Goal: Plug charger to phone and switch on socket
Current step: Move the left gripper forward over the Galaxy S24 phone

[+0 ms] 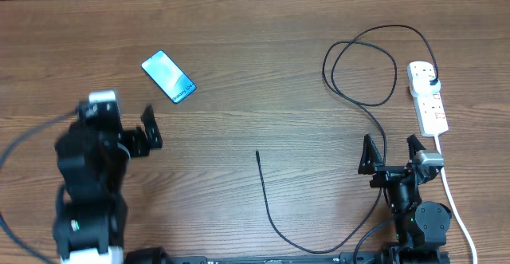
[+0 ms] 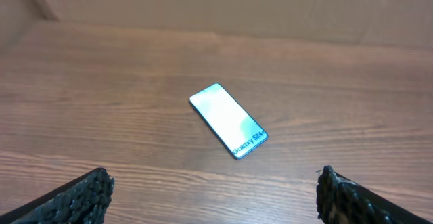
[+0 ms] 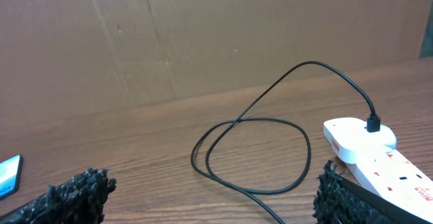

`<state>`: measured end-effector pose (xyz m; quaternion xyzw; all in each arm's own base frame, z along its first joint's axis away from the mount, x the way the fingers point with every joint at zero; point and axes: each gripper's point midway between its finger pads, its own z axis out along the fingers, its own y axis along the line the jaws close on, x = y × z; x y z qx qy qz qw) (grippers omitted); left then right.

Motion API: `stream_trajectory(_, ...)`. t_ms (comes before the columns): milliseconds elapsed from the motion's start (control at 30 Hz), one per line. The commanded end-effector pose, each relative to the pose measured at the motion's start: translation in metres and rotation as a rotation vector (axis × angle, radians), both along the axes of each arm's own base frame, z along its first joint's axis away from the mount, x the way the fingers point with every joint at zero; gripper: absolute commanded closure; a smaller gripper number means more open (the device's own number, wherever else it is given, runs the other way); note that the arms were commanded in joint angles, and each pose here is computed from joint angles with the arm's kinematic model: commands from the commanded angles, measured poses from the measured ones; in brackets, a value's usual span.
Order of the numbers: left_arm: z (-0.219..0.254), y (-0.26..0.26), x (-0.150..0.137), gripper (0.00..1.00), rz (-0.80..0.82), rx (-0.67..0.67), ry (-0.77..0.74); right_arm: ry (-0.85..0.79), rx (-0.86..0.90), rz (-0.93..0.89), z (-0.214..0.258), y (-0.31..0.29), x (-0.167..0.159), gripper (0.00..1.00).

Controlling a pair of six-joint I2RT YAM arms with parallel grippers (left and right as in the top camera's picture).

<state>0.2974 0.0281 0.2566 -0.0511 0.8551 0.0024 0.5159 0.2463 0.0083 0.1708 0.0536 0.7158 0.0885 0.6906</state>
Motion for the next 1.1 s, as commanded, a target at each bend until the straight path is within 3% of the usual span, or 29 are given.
stream_trajectory(0, 0.009, -0.008, 0.018, 0.00, -0.047, -0.054, 0.036, -0.006, -0.004, -0.013, -0.001, -0.002, 0.000, 0.00)
stream_trajectory(300, -0.057, -0.025, 0.048, 0.00, -0.134, -0.163, 0.247, -0.006, -0.004, -0.013, -0.001, -0.002, 0.000, 0.00)
stream_trajectory(500, -0.085, -0.016, 0.053, 0.00, 0.029, -0.257, 0.369, -0.006, -0.004, -0.013, -0.001, -0.002, 0.000, 0.00)
stream_trajectory(1067, -0.015, 0.000, 0.118, 0.00, 0.261, -0.270, 0.569, -0.006, -0.004, -0.013, -0.001, -0.002, 0.000, 0.00)
